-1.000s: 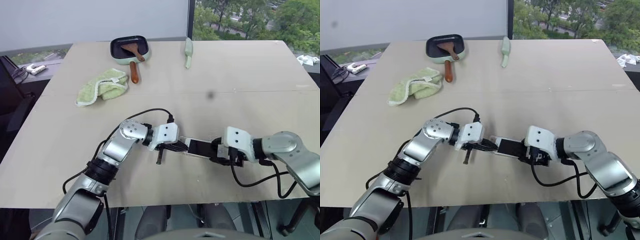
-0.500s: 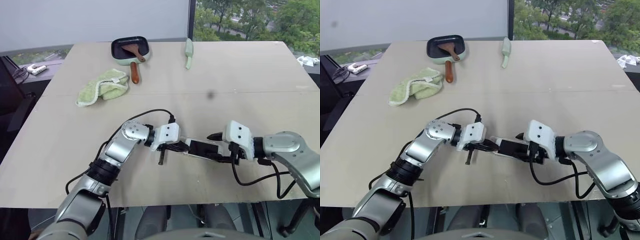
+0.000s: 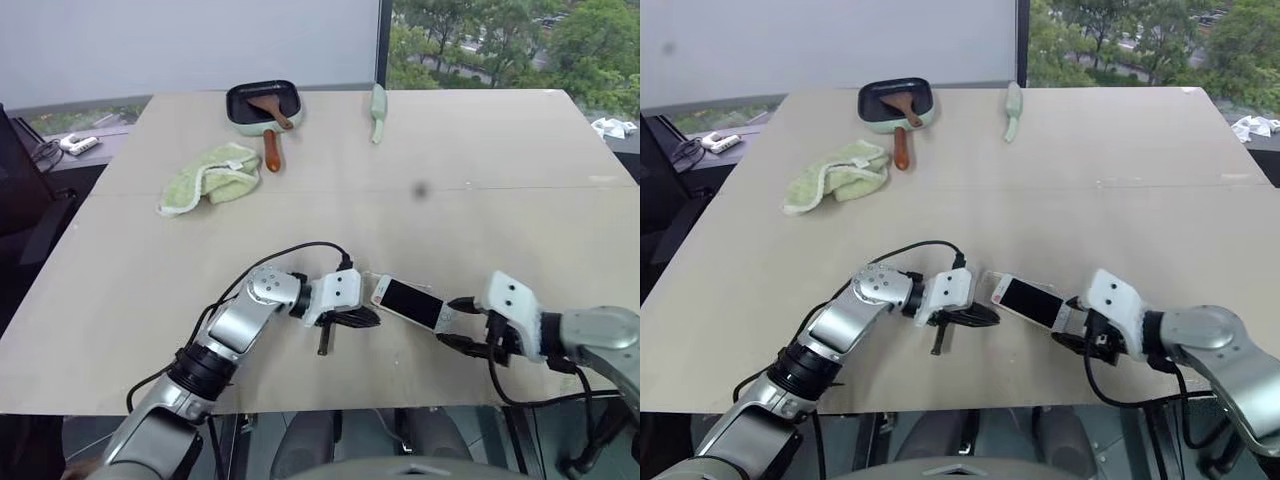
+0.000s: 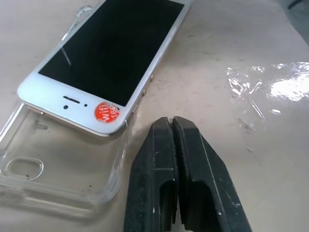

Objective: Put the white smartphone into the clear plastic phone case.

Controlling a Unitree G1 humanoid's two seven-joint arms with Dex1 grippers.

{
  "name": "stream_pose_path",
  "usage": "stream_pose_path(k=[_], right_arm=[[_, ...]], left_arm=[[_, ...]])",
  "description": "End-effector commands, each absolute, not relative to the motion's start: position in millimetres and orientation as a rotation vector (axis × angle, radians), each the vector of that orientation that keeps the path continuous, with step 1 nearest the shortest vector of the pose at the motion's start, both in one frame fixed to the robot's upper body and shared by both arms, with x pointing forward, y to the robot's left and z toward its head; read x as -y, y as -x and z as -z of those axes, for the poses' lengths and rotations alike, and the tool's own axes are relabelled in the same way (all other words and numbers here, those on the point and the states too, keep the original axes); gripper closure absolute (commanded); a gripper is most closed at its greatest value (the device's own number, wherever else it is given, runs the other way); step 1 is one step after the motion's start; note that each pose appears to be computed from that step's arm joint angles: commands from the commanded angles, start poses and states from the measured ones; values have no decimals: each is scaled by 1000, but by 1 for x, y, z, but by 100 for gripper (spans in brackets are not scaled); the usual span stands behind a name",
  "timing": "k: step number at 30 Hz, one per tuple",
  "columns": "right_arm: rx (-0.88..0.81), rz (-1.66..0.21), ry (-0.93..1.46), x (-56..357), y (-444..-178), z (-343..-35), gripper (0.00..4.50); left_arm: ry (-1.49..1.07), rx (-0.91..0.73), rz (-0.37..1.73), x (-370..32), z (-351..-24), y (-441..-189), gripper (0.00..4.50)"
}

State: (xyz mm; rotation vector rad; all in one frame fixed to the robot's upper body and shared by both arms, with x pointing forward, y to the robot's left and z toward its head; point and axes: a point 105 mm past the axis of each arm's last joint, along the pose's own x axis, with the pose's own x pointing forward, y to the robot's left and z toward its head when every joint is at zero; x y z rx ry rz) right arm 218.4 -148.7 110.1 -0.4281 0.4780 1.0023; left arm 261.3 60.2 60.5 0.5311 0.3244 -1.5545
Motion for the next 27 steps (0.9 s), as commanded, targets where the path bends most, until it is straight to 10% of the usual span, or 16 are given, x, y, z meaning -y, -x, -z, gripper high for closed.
stream_pose_path(k=[1,10,15,27], right_arm=[[-431,-965,441,155,-219,-127,149],[-414,-971,410,160,-222,-131,149],[-411,-987,382,156,-221,-123,149],[-543,-987,486,160,-206,-88,149]], left_arm=[[-498,-492,1548,-68,-26,-245,442],[-220,-271,1644,-51,-90,-227,442],[-200,-136,1541,-56,-121,-262,442],[-393,-157,1488,-51,-96,-303,442]])
